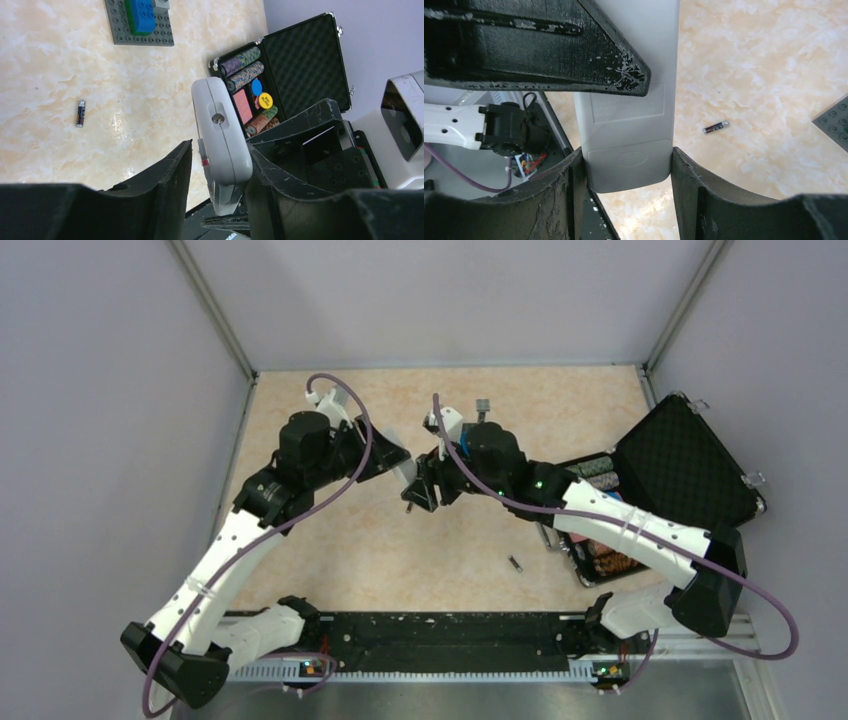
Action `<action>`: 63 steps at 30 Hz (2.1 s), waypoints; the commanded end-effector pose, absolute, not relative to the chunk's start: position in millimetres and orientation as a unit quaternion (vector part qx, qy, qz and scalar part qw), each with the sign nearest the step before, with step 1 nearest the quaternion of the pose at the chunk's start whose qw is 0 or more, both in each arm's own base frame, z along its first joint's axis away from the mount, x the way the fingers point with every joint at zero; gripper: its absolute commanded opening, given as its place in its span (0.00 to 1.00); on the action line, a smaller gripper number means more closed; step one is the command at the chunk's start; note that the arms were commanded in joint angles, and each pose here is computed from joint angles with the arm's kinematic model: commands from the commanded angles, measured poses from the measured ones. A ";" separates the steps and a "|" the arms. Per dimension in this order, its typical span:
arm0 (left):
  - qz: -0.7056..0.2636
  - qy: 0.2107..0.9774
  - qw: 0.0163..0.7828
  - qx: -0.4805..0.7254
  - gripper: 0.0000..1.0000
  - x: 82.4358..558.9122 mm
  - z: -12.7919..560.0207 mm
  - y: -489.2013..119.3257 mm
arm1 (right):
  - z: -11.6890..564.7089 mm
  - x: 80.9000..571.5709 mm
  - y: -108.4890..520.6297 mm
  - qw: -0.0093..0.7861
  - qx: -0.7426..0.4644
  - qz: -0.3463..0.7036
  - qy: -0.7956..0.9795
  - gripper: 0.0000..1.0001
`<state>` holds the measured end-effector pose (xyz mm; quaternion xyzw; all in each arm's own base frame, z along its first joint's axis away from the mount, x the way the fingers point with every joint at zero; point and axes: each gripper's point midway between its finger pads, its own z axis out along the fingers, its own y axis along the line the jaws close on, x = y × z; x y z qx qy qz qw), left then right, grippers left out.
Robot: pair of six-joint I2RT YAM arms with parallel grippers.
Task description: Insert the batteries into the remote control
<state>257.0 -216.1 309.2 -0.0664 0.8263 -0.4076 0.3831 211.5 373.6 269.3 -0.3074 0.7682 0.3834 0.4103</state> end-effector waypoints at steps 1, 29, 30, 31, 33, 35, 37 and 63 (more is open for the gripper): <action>-0.423 0.817 0.388 -0.059 0.46 259.3 323.9 -222.1 | 292.8 216.7 373.3 0.453 -0.331 0.368 0.742 0.28; -0.465 0.805 0.353 -0.103 0.00 268.1 311.3 -236.2 | 298.2 217.7 346.4 0.476 -0.306 0.334 0.754 0.70; -0.468 0.798 0.365 -0.102 0.00 267.3 316.7 -234.1 | 304.9 214.8 342.3 0.472 -0.286 0.349 0.758 0.80; -0.472 0.791 0.376 -0.102 0.00 265.9 319.9 -231.7 | 312.0 211.7 338.6 0.468 -0.267 0.367 0.758 0.87; -0.491 0.763 0.409 -0.094 0.00 261.0 338.2 -226.1 | 324.0 204.8 332.3 0.459 -0.232 0.406 0.755 0.94; -0.503 0.744 0.430 -0.088 0.00 255.7 348.4 -221.5 | 335.8 199.8 326.3 0.449 -0.191 0.447 0.750 0.98; -0.514 0.727 0.447 -0.084 0.00 249.6 357.0 -217.5 | 342.5 199.4 320.8 0.429 -0.133 0.484 0.751 0.99; -0.616 0.635 0.428 -0.184 0.00 228.8 390.5 -202.2 | 372.8 192.0 367.1 0.278 0.008 0.744 0.607 0.50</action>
